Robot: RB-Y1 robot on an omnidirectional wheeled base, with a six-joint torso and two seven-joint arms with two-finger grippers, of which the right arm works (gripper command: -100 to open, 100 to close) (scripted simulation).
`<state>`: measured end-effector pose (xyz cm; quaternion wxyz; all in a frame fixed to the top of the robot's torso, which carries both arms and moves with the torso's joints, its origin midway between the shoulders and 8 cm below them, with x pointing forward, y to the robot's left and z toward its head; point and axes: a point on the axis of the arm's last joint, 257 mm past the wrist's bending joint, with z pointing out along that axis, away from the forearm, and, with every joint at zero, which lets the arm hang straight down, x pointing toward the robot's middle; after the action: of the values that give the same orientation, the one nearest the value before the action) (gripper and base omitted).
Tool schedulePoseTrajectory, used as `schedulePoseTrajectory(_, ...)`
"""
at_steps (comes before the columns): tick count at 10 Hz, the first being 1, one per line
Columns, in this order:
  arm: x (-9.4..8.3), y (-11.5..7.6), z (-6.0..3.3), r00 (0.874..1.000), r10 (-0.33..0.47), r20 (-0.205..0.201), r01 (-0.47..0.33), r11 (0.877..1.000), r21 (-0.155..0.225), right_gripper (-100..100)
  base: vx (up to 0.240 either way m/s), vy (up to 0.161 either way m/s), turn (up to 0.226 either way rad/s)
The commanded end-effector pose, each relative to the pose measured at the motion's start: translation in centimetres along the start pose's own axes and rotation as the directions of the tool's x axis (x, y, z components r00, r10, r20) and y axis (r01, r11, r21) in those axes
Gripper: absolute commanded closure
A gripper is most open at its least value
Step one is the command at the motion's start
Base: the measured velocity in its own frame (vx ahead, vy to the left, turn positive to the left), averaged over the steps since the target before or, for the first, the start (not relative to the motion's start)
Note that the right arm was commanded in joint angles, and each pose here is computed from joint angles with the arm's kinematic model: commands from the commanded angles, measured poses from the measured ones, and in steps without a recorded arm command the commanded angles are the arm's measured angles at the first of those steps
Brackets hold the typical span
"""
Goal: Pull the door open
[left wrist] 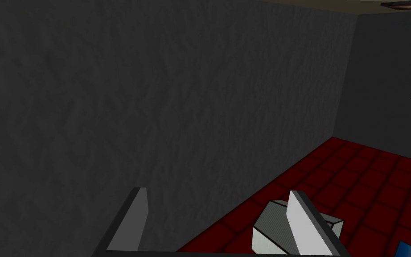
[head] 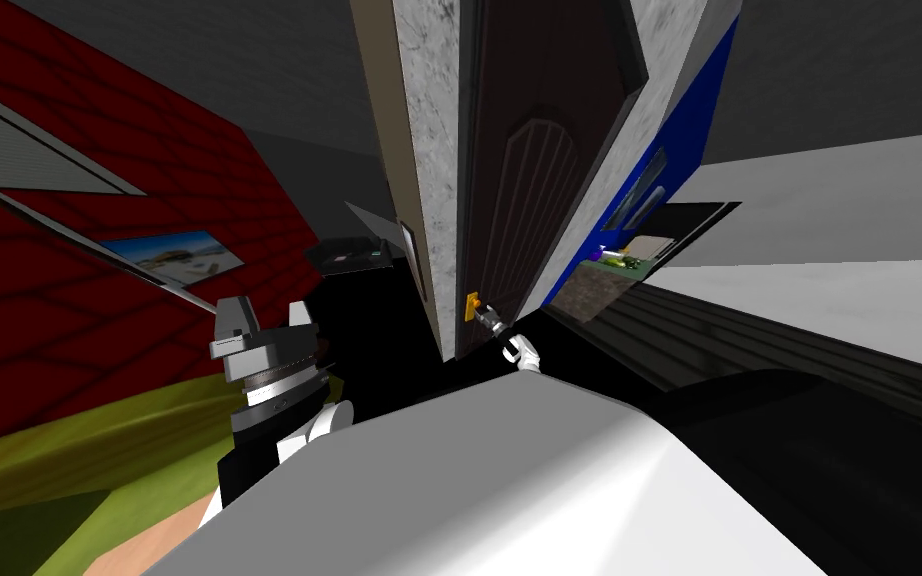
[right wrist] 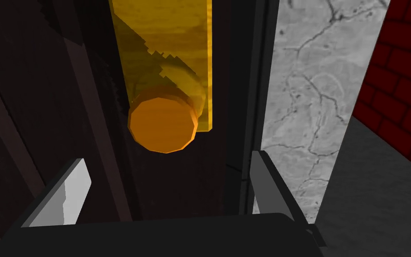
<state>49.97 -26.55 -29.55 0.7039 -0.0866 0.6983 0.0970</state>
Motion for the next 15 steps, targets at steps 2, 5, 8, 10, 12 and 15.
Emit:
schedulePoseTrajectory(2,0.1,-3.4,-0.9,1.0,0.0,0.002,0.0,0.999,0.039,-100,0.159,0.112,0.142)
schedulePoseTrajectory(5,0.1,-4.6,-1.53,1.0,0.001,0.004,-0.002,0.999,0.053,-100,0.133,0.065,0.087)
schedulePoseTrajectory(8,0.1,-4.6,-1.53,1.0,0.001,0.004,-0.002,0.999,0.053,100,-0.017,-0.012,-0.003)
schedulePoseTrajectory(10,0.1,-4.6,-1.53,1.0,0.001,0.004,-0.002,0.999,0.053,100,-0.01,-0.004,0.001)
schedulePoseTrajectory(12,0.8,-4.7,-1.52,0.998,-0.057,-0.03,0.059,0.997,0.055,100,-0.017,-0.018,0.045)
schedulePoseTrajectory(15,2.0,-4.8,-1.49,0.983,-0.165,-0.085,0.169,0.984,0.053,100,-0.065,-0.057,0.123)
